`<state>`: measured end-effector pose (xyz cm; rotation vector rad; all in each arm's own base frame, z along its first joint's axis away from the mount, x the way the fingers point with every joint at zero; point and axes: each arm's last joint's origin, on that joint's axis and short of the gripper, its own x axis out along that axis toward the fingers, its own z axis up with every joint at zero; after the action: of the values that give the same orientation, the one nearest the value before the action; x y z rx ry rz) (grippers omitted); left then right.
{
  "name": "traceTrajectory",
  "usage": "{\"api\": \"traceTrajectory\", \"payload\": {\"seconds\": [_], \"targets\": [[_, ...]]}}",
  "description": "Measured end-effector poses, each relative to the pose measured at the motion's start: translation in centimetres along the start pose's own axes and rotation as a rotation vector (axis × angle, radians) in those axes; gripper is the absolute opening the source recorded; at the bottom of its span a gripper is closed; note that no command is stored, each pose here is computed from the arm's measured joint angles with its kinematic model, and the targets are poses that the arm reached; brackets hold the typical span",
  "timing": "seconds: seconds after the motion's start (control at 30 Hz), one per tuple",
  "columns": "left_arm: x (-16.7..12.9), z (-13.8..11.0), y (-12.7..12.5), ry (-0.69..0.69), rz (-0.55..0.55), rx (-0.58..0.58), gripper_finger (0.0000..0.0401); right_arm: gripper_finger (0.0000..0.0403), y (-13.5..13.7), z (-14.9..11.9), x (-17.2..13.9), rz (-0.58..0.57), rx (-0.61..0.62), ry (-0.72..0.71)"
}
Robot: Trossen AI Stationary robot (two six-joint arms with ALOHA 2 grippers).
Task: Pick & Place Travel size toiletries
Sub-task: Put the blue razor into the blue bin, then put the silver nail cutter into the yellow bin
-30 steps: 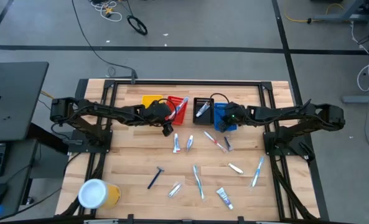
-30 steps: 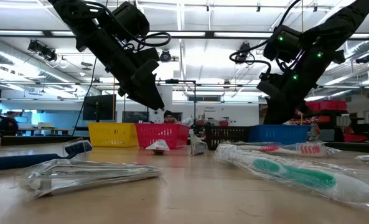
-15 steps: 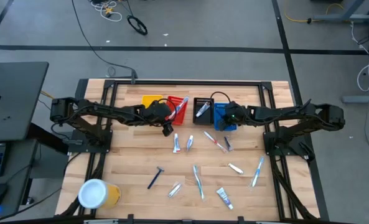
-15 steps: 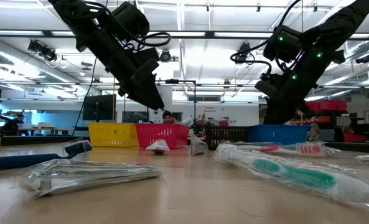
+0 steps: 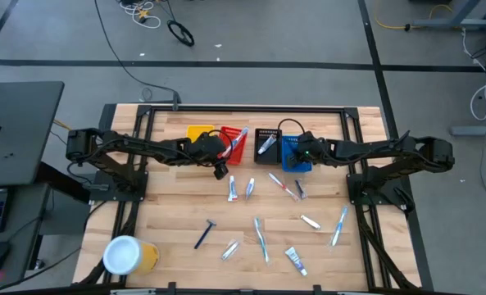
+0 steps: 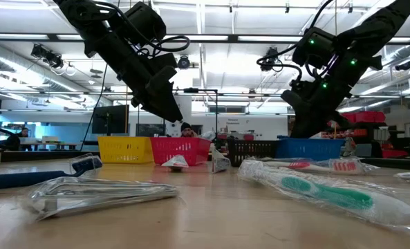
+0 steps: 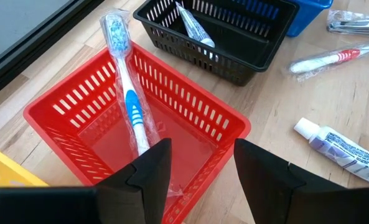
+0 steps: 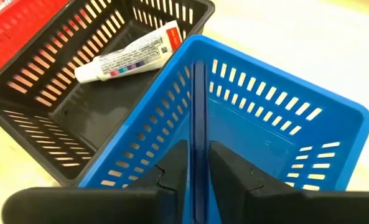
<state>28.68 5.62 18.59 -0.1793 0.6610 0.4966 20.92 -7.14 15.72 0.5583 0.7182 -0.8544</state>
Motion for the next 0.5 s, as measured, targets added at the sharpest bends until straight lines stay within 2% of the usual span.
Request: {"api": "traceTrajectory", "payload": {"seconds": [0.3,0.5], "targets": [[0.00,0.00,0.00,0.000,0.000,0.000,0.0183,0.0153,0.01,0.01,0.00,0.001,0.031,-0.001],[0.00,0.00,0.00,0.000,0.000,0.000,0.0183,0.0181,0.16,0.21,0.00,0.017,0.039,-0.020]]}}
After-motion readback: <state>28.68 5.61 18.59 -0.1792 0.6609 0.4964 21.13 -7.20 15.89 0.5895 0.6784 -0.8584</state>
